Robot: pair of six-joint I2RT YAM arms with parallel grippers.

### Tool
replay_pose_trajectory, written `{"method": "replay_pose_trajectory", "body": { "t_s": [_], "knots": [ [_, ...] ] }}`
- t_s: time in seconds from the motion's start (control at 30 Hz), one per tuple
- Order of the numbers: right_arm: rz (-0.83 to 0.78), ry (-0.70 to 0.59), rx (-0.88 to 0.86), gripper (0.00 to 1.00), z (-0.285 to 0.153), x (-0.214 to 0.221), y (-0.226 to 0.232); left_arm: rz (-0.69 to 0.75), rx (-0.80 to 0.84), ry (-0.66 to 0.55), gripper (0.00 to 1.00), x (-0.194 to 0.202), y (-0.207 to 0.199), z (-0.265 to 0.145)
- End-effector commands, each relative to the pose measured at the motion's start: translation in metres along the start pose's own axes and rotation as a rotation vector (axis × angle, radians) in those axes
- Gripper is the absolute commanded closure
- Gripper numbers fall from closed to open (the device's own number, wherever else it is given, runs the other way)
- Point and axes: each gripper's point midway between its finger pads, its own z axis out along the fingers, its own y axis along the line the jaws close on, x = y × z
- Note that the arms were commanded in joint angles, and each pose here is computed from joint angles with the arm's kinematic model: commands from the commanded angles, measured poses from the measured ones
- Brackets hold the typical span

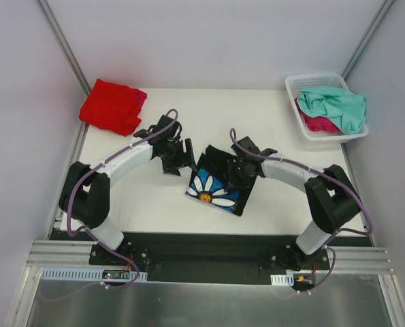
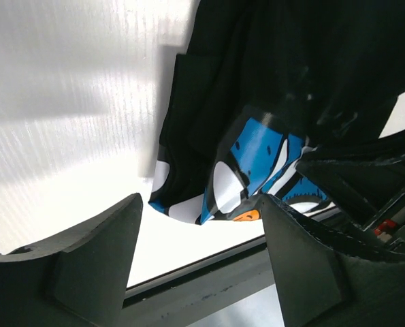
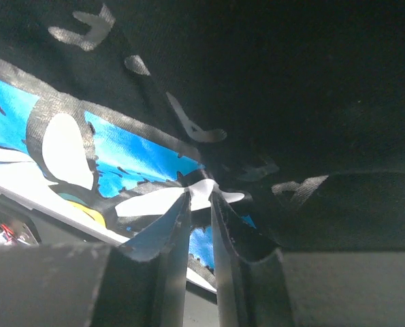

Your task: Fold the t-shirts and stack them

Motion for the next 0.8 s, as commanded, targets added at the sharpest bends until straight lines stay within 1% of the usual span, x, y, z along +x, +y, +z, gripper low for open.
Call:
{"method": "replay_pose_trajectory", "body": {
  "t_s": [0.0, 0.17, 0.3, 0.4, 0.43, 0.57, 0.6, 0.7, 0.73, 0.77],
  "knots": [
    [-0.011, 0.026, 0.019, 0.78, -0.01, 0.023, -0.01, 0.034, 0.003, -0.066, 0.28, -0.019, -0.01, -0.021],
    [-0.008, 0.028, 0.02, 0.78, -0.01, 0.024, -0.01, 0.023, 0.032, -0.102, 0.25, -0.035, -0.025, -0.026],
    [-0.029, 0.007, -0.01, 0.78, -0.023, 0.018, 0.006, 0.031, 0.077, -0.092, 0.23, -0.04, -0.044, -0.024],
    [-0.067, -0.071, -0.011, 0.76, -0.052, -0.003, 0.02, 0.051, 0.08, -0.076, 0.22, -0.036, -0.052, -0.017],
    [-0.096, -0.122, -0.016, 0.75, -0.066, -0.019, 0.03, 0.061, 0.081, -0.072, 0.22, -0.036, -0.053, -0.014],
    [-0.118, -0.154, 0.028, 0.74, -0.087, -0.044, 0.032, 0.1, 0.063, -0.093, 0.21, -0.043, -0.049, -0.013],
    [-0.102, -0.161, 0.037, 0.74, -0.089, -0.05, 0.026, 0.111, 0.07, -0.086, 0.21, -0.042, -0.05, -0.012],
    [-0.041, -0.158, 0.083, 0.74, -0.08, -0.06, -0.003, 0.138, 0.172, -0.016, 0.2, -0.035, -0.07, -0.003],
    [-0.023, -0.16, 0.089, 0.74, -0.077, -0.063, -0.009, 0.138, 0.189, 0.016, 0.17, -0.034, -0.073, 0.006],
    [-0.011, -0.145, 0.102, 0.75, -0.072, -0.061, -0.02, 0.151, 0.215, 0.041, 0.17, -0.032, -0.078, 0.01]
  ]
}}
